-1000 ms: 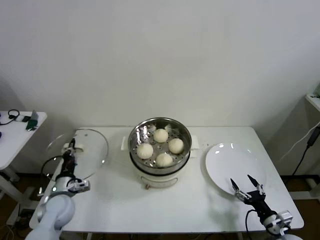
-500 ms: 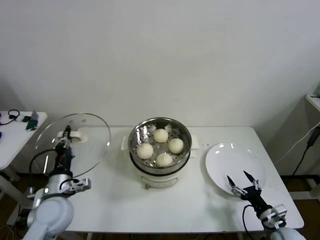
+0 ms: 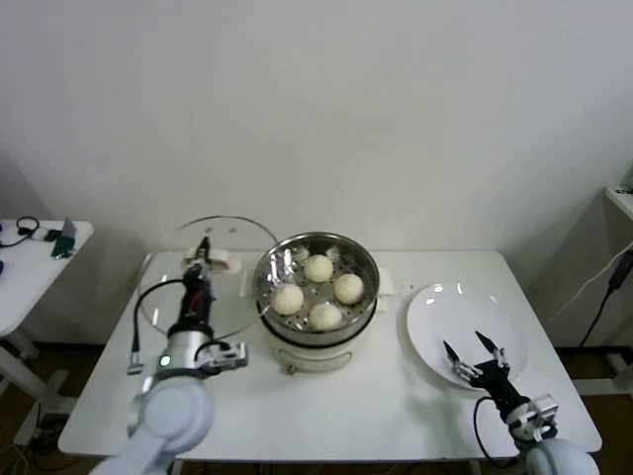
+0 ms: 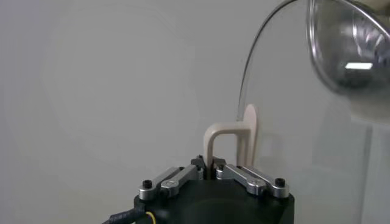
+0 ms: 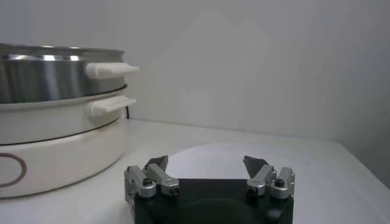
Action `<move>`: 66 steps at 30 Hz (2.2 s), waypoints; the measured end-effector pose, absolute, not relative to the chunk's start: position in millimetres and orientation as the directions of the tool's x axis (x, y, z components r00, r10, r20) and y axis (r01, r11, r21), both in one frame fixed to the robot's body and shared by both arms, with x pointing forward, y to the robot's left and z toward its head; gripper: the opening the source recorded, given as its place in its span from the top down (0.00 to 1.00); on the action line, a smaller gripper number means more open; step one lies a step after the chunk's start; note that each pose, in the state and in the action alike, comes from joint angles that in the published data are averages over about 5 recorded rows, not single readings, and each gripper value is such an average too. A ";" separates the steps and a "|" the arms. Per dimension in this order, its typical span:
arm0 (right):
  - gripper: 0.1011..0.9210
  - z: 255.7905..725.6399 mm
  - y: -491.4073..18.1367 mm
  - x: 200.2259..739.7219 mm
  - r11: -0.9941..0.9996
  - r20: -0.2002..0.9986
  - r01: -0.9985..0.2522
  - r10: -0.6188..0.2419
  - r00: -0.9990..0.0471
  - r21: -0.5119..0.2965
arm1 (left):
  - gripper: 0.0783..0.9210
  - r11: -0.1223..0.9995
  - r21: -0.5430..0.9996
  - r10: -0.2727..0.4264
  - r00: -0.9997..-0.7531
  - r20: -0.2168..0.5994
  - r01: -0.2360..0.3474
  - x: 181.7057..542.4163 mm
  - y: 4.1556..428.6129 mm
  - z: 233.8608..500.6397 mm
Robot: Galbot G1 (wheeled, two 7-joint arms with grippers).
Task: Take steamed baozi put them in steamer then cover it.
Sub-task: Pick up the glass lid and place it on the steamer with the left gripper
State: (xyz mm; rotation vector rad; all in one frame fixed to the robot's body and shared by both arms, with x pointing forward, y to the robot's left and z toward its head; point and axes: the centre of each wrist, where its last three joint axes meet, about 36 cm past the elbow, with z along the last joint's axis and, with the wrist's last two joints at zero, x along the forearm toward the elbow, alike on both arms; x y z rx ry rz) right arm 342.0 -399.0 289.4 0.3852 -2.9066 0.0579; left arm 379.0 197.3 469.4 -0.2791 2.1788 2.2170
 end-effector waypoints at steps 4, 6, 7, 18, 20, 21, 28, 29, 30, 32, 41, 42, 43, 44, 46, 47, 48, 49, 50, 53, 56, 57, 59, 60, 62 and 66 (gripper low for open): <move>0.12 288.6 -403.9 340.3 0.966 0.213 -0.256 -0.247 -0.945 -0.017 | 0.91 -0.003 0.992 -0.091 -0.988 -0.128 -0.128 390.5 167.9 469.5; 0.12 288.4 -406.3 339.0 0.967 0.212 -0.254 -0.244 -0.946 -0.020 | 0.91 0.013 0.993 -0.084 -0.990 -0.117 -0.119 396.4 152.7 469.1; 0.12 288.4 -407.4 338.3 0.967 0.212 -0.253 -0.243 -0.947 -0.021 | 0.91 0.022 0.993 -0.081 -0.991 -0.111 -0.113 399.4 145.3 468.8; 0.12 286.6 -419.8 329.7 0.973 0.208 -0.230 -0.220 -0.953 -0.021 | 0.91 0.084 0.995 -0.057 -0.997 -0.057 -0.062 429.2 75.1 463.1; 0.12 286.2 -421.8 328.4 0.974 0.208 -0.225 -0.216 -0.954 -0.020 | 0.91 0.084 0.995 -0.050 -0.998 -0.048 -0.052 432.7 65.6 460.4; 0.12 286.0 -422.6 327.8 0.975 0.208 -0.223 -0.214 -0.954 -0.020 | 0.91 0.084 0.995 -0.047 -0.998 -0.043 -0.047 434.0 61.0 458.9; 0.12 285.0 -426.1 324.0 0.977 0.205 -0.214 -0.206 -0.957 -0.018 | 0.91 0.076 0.997 -0.026 -0.999 -0.024 -0.026 440.2 34.3 450.5; 0.12 284.9 -426.5 323.4 0.977 0.204 -0.213 -0.205 -0.957 -0.017 | 0.91 0.073 0.997 -0.025 -0.999 -0.023 -0.024 441.3 31.7 449.5; 0.12 284.8 -427.0 322.9 0.977 0.204 -0.212 -0.204 -0.957 -0.017 | 0.91 0.070 0.997 -0.024 -0.999 -0.022 -0.024 442.4 29.6 448.6; 0.12 284.6 -428.2 322.1 0.978 0.204 -0.209 -0.201 -0.958 -0.017 | 0.91 0.063 0.998 -0.023 -1.000 -0.021 -0.022 444.7 26.7 446.8; 0.12 283.1 -430.3 321.2 0.979 0.201 -0.203 -0.196 -0.960 -0.015 | 0.91 0.037 0.999 -0.018 -1.000 -0.001 -0.002 449.5 18.3 436.2; 0.12 282.8 -430.3 321.1 0.979 0.201 -0.203 -0.196 -0.960 -0.014 | 0.91 0.034 0.999 -0.018 -1.000 0.000 -0.001 449.9 17.8 435.1; 0.12 282.6 -430.3 321.0 0.979 0.201 -0.203 -0.196 -0.960 -0.013 | 0.91 0.031 1.000 -0.018 -1.000 0.002 0.001 450.3 17.4 434.1; 0.12 282.4 -430.5 320.8 0.979 0.201 -0.202 -0.196 -0.960 -0.013 | 0.91 0.029 1.000 -0.018 -1.000 0.003 0.002 450.6 17.2 433.3; 0.12 282.1 -431.0 320.5 0.979 0.201 -0.202 -0.195 -0.960 -0.013 | 0.91 0.025 1.000 -0.019 -1.000 0.005 0.004 451.1 17.2 431.9; 0.12 282.1 -431.4 320.4 0.979 0.201 -0.202 -0.195 -0.960 -0.013 | 0.91 0.024 1.000 -0.019 -1.000 0.005 0.005 451.3 17.3 431.5; 0.12 282.0 -431.7 320.4 0.979 0.201 -0.202 -0.195 -0.960 -0.014 | 0.91 0.022 1.000 -0.020 -1.000 0.006 0.006 451.6 17.5 430.9; 0.12 282.0 -432.0 320.3 0.979 0.201 -0.201 -0.194 -0.960 -0.014 | 0.91 0.020 1.000 -0.021 -1.000 0.007 0.007 451.9 17.8 430.3; 0.12 282.0 -432.2 320.3 0.980 0.201 -0.201 -0.194 -0.960 -0.014 | 0.91 0.018 1.000 -0.021 -1.000 0.008 0.008 452.2 18.3 429.6; 0.12 281.9 -432.7 320.4 0.980 0.201 -0.200 -0.193 -0.960 -0.014 | 0.91 0.012 1.000 -0.024 -1.000 0.011 0.011 452.9 19.9 427.4; 0.12 281.9 -432.7 320.6 0.980 0.200 -0.199 -0.193 -0.961 -0.014 | 0.91 0.008 1.000 -0.025 -1.000 0.014 0.014 453.3 20.2 425.8; 0.12 281.8 -432.6 320.7 0.980 0.199 -0.199 -0.193 -0.961 -0.013 | 0.91 0.007 1.000 -0.025 -1.000 0.015 0.015 453.4 20.2 425.2; 0.12 281.8 -432.3 320.8 0.980 0.198 -0.199 -0.193 -0.961 -0.013 | 0.91 0.005 1.000 -0.026 -1.000 0.018 0.017 453.7 20.3 423.9; 0.12 281.7 -432.1 320.9 0.980 0.198 -0.199 -0.193 -0.961 -0.012 | 0.91 0.004 1.000 -0.027 -0.999 0.018 0.018 453.9 20.3 423.3; 0.12 281.4 -431.8 321.1 0.980 0.197 -0.199 -0.193 -0.961 -0.011 | 0.91 0.002 1.000 -0.027 -0.999 0.018 0.018 454.3 20.4 422.5; 0.12 280.8 -431.8 321.0 0.980 0.196 -0.197 -0.192 -0.962 -0.010 | 0.91 -0.002 1.000 -0.028 -0.999 0.020 0.020 455.0 20.5 420.7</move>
